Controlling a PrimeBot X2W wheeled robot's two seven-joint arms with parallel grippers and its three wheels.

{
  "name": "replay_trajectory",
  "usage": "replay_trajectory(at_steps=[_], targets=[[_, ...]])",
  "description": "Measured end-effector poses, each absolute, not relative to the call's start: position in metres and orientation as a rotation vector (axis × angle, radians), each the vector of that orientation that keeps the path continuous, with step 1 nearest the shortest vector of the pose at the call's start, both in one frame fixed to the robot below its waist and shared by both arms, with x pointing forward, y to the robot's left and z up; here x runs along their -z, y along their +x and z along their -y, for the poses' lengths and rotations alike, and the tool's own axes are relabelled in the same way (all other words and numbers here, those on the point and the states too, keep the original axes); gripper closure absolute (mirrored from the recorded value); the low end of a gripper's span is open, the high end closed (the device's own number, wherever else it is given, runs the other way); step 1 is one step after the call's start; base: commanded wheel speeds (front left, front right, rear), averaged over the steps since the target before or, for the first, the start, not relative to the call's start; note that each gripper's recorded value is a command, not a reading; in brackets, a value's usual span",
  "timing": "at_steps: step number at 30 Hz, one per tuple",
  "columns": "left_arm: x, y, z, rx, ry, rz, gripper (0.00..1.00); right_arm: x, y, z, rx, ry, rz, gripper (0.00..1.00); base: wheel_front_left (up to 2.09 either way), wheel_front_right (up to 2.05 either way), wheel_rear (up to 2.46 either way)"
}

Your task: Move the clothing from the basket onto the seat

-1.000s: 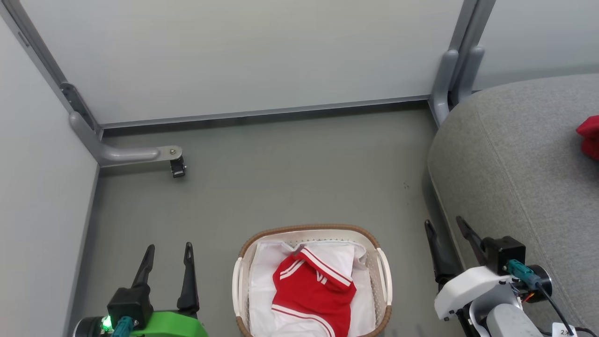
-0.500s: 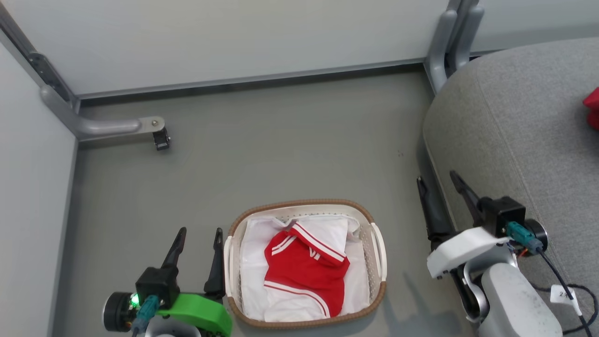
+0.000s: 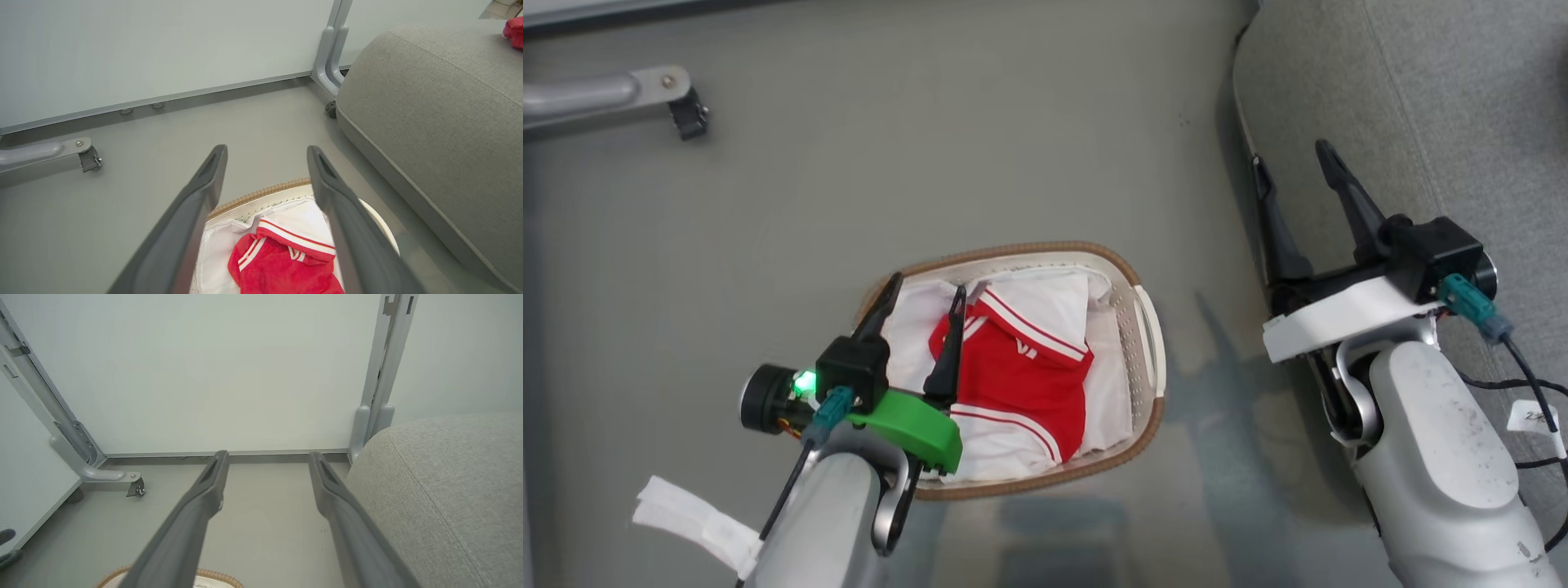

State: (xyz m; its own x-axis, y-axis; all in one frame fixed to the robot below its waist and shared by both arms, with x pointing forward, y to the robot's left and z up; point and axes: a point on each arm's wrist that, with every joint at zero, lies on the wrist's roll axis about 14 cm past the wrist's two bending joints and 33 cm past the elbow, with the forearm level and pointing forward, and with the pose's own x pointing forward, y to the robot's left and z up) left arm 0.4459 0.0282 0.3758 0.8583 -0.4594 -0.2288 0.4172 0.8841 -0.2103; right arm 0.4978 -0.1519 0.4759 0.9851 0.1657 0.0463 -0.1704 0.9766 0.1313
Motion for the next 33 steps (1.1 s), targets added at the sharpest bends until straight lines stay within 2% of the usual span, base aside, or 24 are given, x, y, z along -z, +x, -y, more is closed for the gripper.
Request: replay_trajectory(at_steps=[7, 19, 33], targets=[[-0.328, 0.463, 0.001, 0.569, -0.122, -0.364, 0.0, -0.445, 0.513, 0.168, -0.117, 0.155, -0.008, 0.0, 0.0, 0.0, 0.0], [-0.222, 0.448, 0.026, 0.702, -0.056, -0.622, 0.0, -0.417, 0.53, 0.181, -0.093, 0.15, -0.025, 0.0, 0.0, 0.0, 0.0], [-0.152, 0.453, 0.041, 0.791, 0.028, -0.769, 0.0, -0.387, 0.532, 0.194, -0.067, 0.148, -0.074, 0.0, 0.0, 0.0, 0.0]])
